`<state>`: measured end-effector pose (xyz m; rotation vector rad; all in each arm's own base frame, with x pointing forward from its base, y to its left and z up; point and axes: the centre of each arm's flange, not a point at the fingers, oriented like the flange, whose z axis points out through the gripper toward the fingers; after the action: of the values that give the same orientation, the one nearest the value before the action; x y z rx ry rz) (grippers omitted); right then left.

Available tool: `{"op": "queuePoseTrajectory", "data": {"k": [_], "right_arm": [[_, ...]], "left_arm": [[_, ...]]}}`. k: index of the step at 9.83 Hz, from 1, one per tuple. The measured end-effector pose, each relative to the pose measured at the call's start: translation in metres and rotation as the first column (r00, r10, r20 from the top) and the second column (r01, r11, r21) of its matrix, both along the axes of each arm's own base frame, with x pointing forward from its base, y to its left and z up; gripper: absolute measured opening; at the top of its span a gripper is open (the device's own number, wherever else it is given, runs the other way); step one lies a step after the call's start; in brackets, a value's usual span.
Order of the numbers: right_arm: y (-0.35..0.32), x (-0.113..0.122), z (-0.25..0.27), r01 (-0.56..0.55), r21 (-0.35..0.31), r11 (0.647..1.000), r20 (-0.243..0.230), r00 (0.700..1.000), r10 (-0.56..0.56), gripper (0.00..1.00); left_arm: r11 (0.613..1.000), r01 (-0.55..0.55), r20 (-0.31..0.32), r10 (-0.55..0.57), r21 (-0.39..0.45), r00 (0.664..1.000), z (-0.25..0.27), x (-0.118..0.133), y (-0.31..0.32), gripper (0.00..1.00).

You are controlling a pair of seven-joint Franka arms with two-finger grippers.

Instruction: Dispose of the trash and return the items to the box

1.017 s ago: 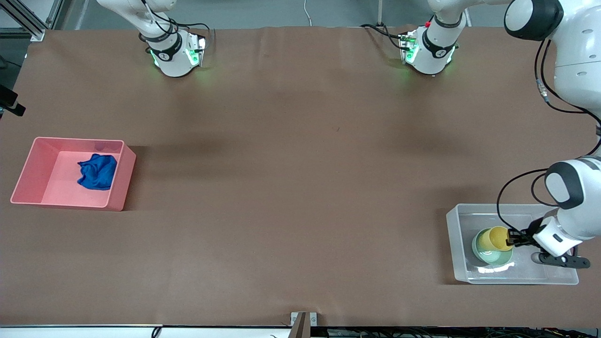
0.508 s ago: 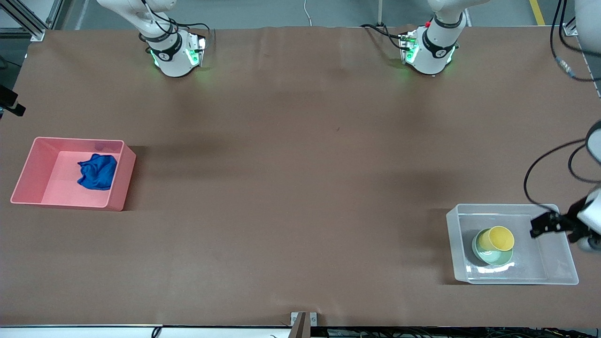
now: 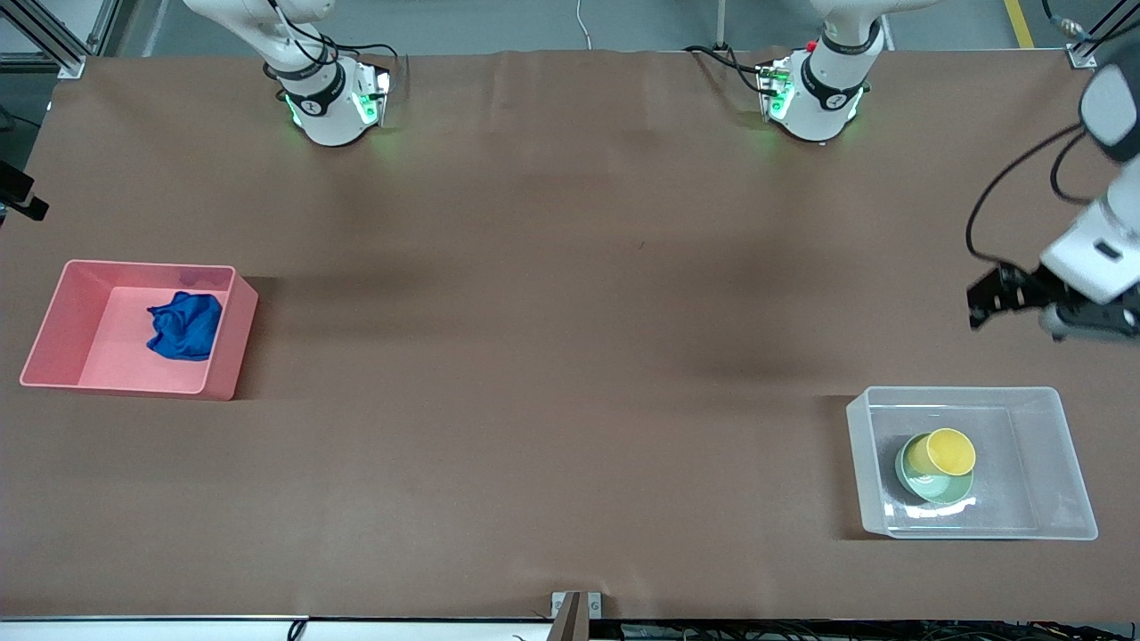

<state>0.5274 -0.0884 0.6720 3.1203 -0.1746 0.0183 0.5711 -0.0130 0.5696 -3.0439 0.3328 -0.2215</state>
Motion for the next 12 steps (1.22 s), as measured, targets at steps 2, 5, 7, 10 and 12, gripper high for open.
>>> {"op": "queuePoseTrajectory", "data": {"k": [2, 5, 7, 10, 12], "right_arm": [[0.000, 0.000, 0.000, 0.000, 0.000, 1.000, 0.000, 1.000, 0.000, 1.00], [0.000, 0.000, 0.000, 0.000, 0.000, 1.000, -0.001, 1.000, 0.000, 1.00], [0.000, 0.000, 0.000, 0.000, 0.000, 1.000, -0.001, 1.000, 0.000, 1.00], [0.000, 0.000, 0.000, 0.000, 0.000, 1.000, -0.001, 1.000, 0.000, 1.00], [0.000, 0.000, 0.000, 0.000, 0.000, 1.000, -0.001, 1.000, 0.000, 1.00]], "left_arm": [[0.999, -0.017, -0.008, 0.017, -0.029, 1.000, 0.043, -0.032, 0.004, 1.00], [0.998, -0.039, -0.047, 0.037, -0.046, 0.998, 0.104, -0.048, 0.013, 1.00], [0.997, -0.056, -0.079, 0.052, -0.045, 0.996, 0.111, -0.042, 0.012, 1.00], [0.992, -0.120, -0.124, 0.114, -0.043, 0.986, 0.093, -0.036, 0.005, 1.00], [0.988, -0.144, -0.141, 0.137, -0.046, 0.981, 0.084, -0.036, -0.003, 1.00]]}}
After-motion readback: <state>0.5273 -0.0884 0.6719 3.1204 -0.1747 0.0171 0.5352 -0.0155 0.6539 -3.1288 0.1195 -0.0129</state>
